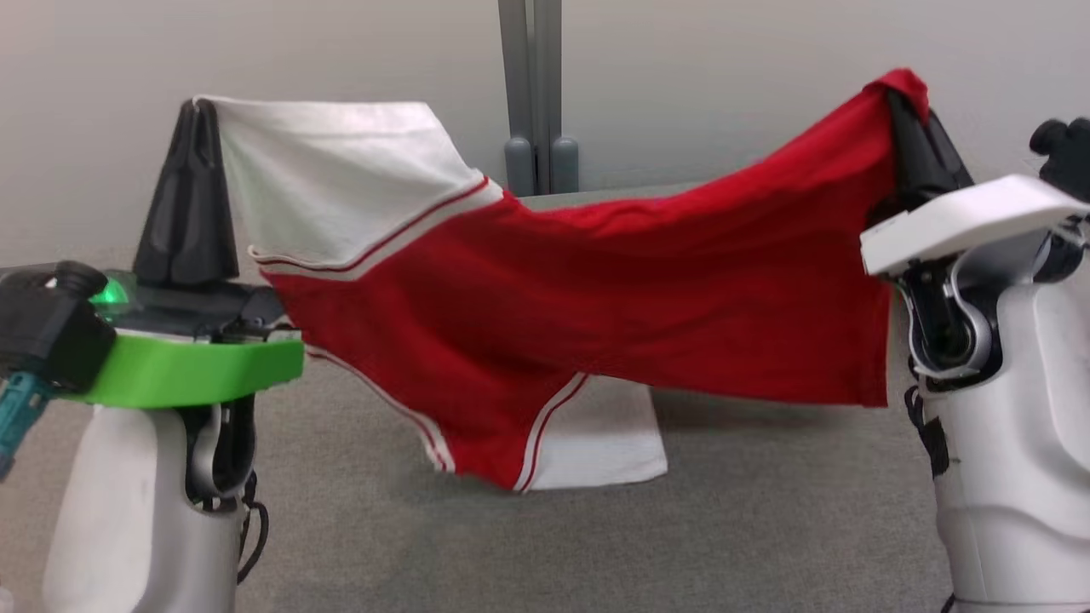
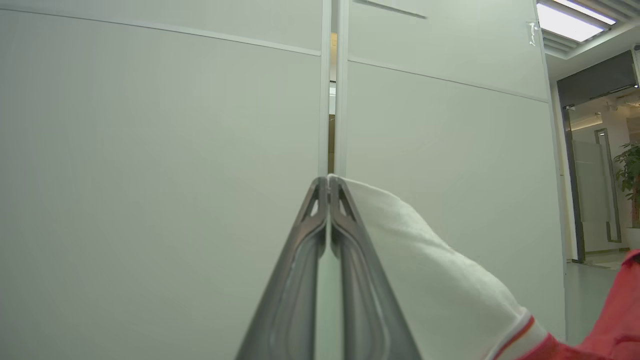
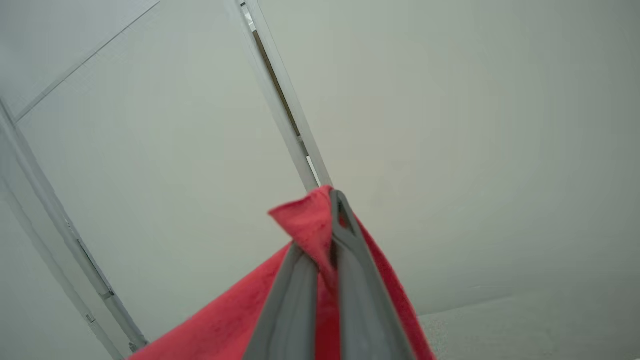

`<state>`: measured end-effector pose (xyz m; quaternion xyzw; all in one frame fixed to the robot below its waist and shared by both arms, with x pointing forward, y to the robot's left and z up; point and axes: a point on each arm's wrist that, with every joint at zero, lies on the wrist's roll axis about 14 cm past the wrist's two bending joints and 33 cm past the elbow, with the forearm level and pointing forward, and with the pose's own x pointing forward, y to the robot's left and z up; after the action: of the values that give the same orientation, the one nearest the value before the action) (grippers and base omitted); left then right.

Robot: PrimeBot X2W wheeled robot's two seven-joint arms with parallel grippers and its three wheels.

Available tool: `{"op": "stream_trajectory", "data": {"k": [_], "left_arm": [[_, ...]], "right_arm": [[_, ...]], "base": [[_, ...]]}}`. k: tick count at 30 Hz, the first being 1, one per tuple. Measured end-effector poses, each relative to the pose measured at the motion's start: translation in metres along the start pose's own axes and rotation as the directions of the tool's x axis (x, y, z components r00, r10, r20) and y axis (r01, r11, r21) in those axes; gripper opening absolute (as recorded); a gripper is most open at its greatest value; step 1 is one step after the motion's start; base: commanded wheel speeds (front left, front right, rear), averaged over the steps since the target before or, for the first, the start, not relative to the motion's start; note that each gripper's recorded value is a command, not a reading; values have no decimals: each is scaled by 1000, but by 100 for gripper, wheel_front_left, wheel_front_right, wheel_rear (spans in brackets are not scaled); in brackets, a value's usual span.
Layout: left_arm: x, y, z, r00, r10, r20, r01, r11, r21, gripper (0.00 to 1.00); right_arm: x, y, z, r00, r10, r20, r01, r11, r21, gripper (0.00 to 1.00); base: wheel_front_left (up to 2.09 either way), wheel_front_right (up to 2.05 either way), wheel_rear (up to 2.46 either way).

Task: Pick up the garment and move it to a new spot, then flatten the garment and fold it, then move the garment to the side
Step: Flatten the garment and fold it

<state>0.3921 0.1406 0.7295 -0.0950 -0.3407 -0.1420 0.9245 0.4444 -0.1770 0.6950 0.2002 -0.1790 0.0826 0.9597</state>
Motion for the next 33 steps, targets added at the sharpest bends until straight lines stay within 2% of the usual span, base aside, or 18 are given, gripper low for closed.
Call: {"op": "stream_trajectory", "data": {"k": [7, 11, 18, 24, 27, 33], "left_arm": [[29, -4, 58, 983, -10, 185, 16, 999, -28, 0], [30, 2, 74, 973, 20, 230, -7, 998, -58, 0], [25, 13, 65, 982, 55, 183, -42, 996, -73, 0], [41, 24, 33, 997, 54, 46, -50, 995, -85, 0], [65, 30, 23, 999, 38, 8, -37, 995, -88, 0], [123, 51, -12, 997, -3, -76, 4, 1000, 11, 0]], "right_arm": [[14, 38, 72, 984, 99, 148, -97, 995, -24, 0], [12, 41, 84, 982, 104, 160, -100, 994, -36, 0], [4, 4, 49, 999, 0, 45, 0, 1000, -5, 0], [14, -27, 21, 995, -84, -49, 84, 996, 10, 0], [33, -30, 14, 994, -88, -70, 89, 996, 9, 0], [95, -31, -15, 987, -81, -138, 84, 996, 12, 0]], "base": [[0, 0, 0], [0, 0, 0], [0, 0, 0], [0, 0, 0], [0, 0, 0], [0, 0, 0]]}}
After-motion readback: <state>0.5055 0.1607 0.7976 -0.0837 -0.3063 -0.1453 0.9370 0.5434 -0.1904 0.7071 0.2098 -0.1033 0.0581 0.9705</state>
